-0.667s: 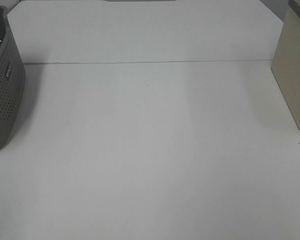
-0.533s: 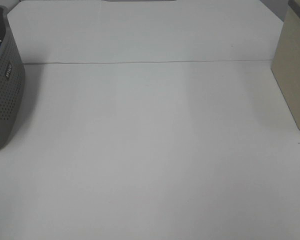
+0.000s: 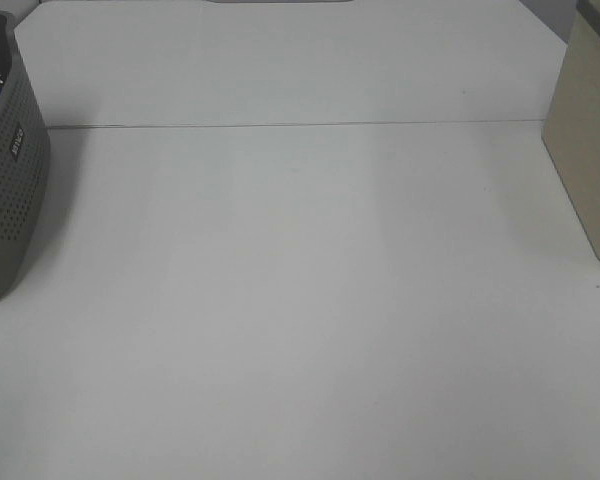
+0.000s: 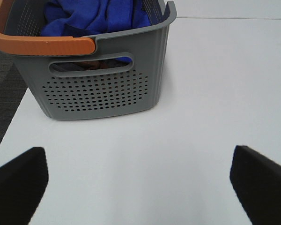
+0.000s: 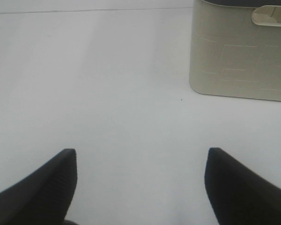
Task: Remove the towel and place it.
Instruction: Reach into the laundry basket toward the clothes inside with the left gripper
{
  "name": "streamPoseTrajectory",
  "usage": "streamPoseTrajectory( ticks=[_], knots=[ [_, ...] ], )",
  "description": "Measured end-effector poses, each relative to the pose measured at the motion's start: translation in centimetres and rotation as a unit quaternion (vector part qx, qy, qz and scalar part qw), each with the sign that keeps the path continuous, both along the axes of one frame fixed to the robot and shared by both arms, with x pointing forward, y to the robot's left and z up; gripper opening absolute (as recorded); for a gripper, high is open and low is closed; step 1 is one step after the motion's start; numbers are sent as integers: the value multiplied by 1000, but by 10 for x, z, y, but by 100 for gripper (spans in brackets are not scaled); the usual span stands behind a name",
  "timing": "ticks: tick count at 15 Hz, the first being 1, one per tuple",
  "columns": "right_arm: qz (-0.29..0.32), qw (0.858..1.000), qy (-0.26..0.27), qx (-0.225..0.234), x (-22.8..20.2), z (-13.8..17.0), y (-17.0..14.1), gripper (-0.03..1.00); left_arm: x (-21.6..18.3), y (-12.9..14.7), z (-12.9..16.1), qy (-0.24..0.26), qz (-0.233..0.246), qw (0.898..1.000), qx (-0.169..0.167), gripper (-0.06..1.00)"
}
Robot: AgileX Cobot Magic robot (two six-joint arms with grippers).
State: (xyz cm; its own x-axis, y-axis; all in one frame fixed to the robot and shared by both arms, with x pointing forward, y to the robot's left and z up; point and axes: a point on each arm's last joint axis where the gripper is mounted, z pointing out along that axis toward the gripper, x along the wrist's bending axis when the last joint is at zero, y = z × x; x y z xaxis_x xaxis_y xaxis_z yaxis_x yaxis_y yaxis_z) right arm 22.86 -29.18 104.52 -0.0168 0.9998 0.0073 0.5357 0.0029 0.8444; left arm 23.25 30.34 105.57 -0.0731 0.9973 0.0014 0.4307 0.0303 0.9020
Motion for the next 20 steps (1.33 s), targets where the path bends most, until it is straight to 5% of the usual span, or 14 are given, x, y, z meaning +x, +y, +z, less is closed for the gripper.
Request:
streamPoseTrajectory(
  ticks=[20],
  knots=[
    [0,1000,0,0,0,0,0,74,0,2,0,0,6,1000,9,99]
  ],
)
